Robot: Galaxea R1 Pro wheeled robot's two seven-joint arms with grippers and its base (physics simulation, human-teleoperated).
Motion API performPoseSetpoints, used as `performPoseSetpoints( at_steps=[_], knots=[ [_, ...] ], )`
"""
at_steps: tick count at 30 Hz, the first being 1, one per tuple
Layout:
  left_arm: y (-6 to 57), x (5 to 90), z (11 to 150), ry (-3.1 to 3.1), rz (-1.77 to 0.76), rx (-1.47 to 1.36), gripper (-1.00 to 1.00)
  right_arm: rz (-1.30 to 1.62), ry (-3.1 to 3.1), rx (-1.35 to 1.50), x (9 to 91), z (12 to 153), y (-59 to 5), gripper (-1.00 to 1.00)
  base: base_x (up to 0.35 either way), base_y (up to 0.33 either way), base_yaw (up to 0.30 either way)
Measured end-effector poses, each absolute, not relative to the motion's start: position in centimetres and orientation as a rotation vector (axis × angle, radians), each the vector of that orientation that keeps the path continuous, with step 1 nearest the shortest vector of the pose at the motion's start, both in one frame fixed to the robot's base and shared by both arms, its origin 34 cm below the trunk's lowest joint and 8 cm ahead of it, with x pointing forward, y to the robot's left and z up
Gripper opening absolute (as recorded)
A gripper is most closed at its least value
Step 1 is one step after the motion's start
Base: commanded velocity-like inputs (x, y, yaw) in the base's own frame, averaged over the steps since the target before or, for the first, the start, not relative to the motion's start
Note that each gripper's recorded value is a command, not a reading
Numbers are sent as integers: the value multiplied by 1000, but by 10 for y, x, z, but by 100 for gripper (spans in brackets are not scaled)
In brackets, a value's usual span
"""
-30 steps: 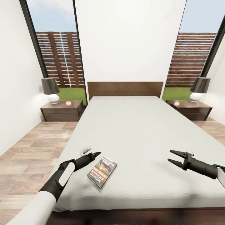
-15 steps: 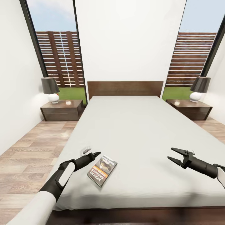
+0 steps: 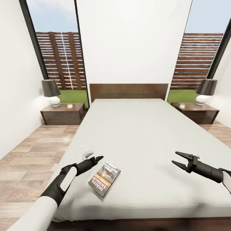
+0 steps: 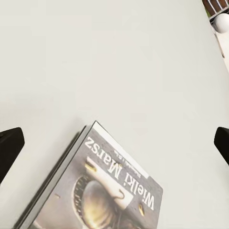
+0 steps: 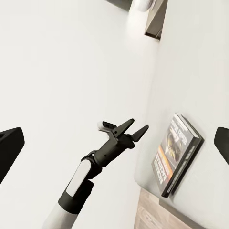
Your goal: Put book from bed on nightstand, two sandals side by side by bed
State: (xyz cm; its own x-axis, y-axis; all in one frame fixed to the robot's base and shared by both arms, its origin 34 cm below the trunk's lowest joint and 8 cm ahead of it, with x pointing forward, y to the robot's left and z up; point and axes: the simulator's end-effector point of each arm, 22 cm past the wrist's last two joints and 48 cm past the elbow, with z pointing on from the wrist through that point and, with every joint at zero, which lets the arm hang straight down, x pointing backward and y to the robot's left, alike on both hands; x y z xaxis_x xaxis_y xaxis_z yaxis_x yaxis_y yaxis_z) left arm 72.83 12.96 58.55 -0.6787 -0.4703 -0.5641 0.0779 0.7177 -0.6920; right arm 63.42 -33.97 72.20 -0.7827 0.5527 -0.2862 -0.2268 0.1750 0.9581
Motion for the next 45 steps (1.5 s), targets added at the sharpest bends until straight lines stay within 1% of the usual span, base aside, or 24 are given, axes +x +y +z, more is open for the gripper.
performPoseSetpoints(
  at_steps=[22,45],
  knots=[
    [130,728,585,2149,-909,-296,100,1670,1854,304,634,723,-339,100,53,-49,0],
    [130,724,568,2149,-910,-297,100,1671,1854,304,630,705,-339,100,3,-3,0]
  ],
)
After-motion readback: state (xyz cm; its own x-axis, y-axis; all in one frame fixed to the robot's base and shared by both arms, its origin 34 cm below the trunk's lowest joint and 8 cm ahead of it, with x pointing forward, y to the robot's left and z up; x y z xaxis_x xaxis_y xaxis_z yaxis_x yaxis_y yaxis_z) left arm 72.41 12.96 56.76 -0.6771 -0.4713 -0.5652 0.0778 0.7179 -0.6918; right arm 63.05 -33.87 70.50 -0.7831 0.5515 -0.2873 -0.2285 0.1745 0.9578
